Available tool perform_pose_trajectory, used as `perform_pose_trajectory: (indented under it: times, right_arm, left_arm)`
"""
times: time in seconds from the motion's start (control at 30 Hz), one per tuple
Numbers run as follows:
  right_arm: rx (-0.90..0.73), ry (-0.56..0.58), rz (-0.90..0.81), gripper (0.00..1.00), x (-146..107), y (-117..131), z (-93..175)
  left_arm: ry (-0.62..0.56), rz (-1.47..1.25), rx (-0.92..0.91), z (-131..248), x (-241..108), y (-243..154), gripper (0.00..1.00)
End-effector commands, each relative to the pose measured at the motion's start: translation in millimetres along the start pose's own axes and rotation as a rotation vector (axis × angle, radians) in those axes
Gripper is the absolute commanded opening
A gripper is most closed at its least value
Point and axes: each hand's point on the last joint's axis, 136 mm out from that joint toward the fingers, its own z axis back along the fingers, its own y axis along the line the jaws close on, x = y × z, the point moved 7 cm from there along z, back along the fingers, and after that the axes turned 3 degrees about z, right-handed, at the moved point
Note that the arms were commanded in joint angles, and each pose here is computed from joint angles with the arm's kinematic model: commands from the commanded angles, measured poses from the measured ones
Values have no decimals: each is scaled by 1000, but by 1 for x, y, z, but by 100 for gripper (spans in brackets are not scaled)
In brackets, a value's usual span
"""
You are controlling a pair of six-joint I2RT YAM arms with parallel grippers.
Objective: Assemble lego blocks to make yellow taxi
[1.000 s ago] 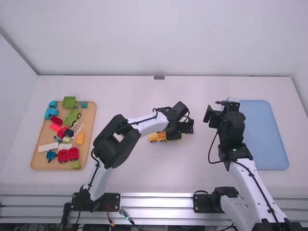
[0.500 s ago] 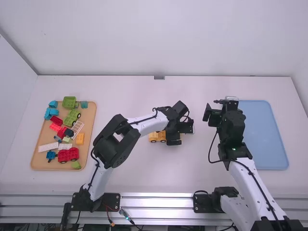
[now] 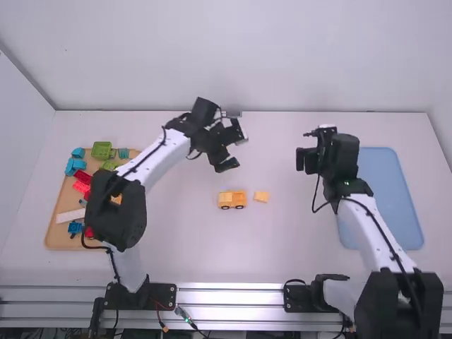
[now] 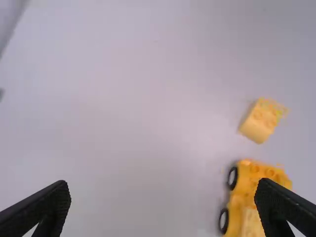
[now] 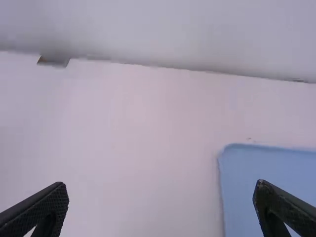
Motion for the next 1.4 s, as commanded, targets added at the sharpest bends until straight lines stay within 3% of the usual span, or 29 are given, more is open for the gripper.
perform_pose_trajectory:
  times: [0.0,0.27,0.5,0.63,0.9,1.13,1.37]
  right_arm:
    - [157,31,201,99,22,23,-20]
    - [437,338,488,99,18,72,-62]
    - [579,549,806,99,-23,110,-87]
    - [679,633,892,99,-43,125,-82]
    - [740,676,876,99,-69,138,-80]
    - [681,720,801,99,-87,136,-85]
    - [715,690,833,99,-102,140,-88]
  left_arm:
    - [-93,35,-33,21,0,11,99]
    - [-128,255,197,47,-30,68,99]
    - [-169,370,489,71,-49,74,99]
    - [-202,441,607,80,-55,75,99]
    - [-218,439,611,77,-59,73,99]
    - [-216,440,609,77,-59,73,99]
    - [-196,449,596,74,-62,70,99]
